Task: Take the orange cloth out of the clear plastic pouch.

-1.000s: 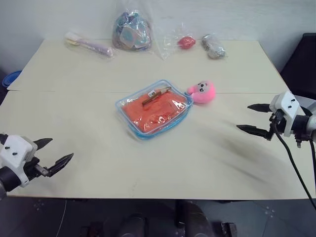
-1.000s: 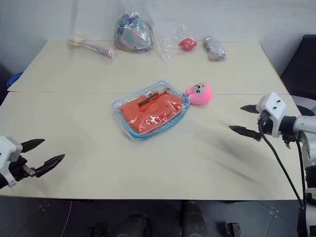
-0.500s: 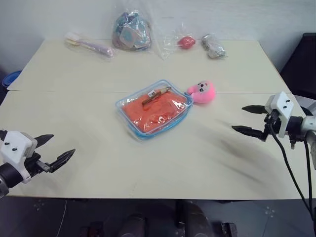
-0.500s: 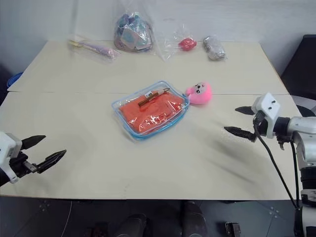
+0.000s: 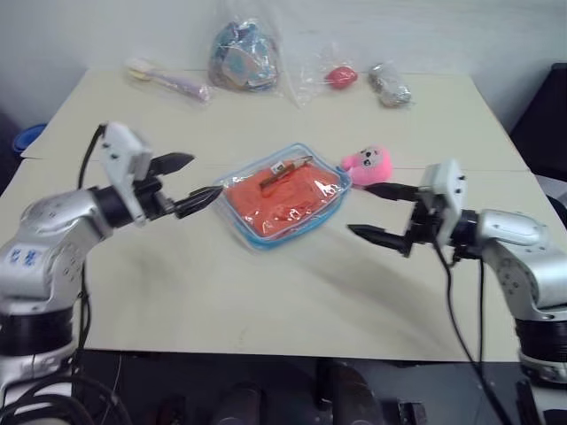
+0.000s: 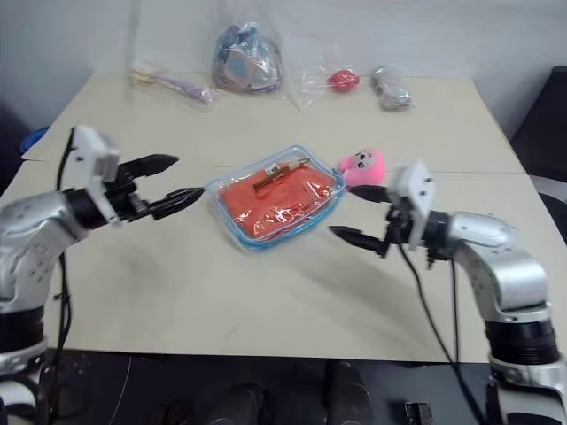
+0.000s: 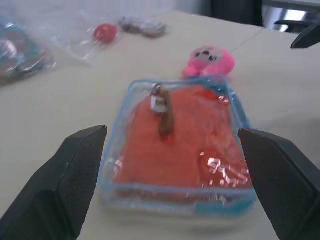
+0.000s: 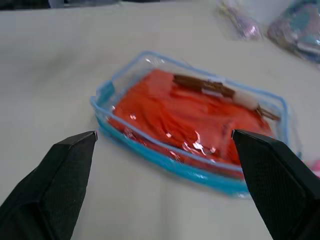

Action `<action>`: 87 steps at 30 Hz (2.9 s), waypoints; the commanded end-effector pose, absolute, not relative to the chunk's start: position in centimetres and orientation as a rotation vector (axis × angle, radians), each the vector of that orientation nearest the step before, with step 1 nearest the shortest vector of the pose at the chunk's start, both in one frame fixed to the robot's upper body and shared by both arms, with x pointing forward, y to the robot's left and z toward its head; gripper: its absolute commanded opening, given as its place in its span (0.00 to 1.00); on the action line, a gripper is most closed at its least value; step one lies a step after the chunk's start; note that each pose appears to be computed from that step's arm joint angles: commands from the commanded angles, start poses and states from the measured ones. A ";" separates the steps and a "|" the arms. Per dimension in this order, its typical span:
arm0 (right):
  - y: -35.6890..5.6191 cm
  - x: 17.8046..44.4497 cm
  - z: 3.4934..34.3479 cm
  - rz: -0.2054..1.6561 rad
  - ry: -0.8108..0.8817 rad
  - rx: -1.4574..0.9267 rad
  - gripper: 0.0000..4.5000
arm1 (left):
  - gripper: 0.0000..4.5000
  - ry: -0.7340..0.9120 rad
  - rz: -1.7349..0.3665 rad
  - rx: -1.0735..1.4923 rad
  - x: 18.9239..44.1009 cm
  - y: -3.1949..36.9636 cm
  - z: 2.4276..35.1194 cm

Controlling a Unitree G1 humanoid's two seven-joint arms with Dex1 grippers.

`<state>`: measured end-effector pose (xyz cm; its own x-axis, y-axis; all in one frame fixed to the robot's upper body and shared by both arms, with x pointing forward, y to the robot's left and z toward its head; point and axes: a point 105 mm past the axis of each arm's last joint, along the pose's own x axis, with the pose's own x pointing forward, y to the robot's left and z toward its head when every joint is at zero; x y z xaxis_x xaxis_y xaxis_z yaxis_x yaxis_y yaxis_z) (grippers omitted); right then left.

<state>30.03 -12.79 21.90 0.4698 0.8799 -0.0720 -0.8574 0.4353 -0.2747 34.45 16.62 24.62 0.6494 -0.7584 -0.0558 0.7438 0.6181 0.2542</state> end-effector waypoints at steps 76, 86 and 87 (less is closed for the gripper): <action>-11.4 29.4 23.5 1.250 -0.097 -0.386 1.00 | 1.00 0.035 -0.216 0.365 26.2 29.3 22.4; -14.2 27.5 22.1 1.161 -0.025 -0.437 1.00 | 1.00 0.080 -1.059 0.719 29.7 10.2 19.1; -14.2 27.3 22.1 1.155 -0.026 -0.438 1.00 | 1.00 0.092 -1.065 0.754 30.2 9.9 18.5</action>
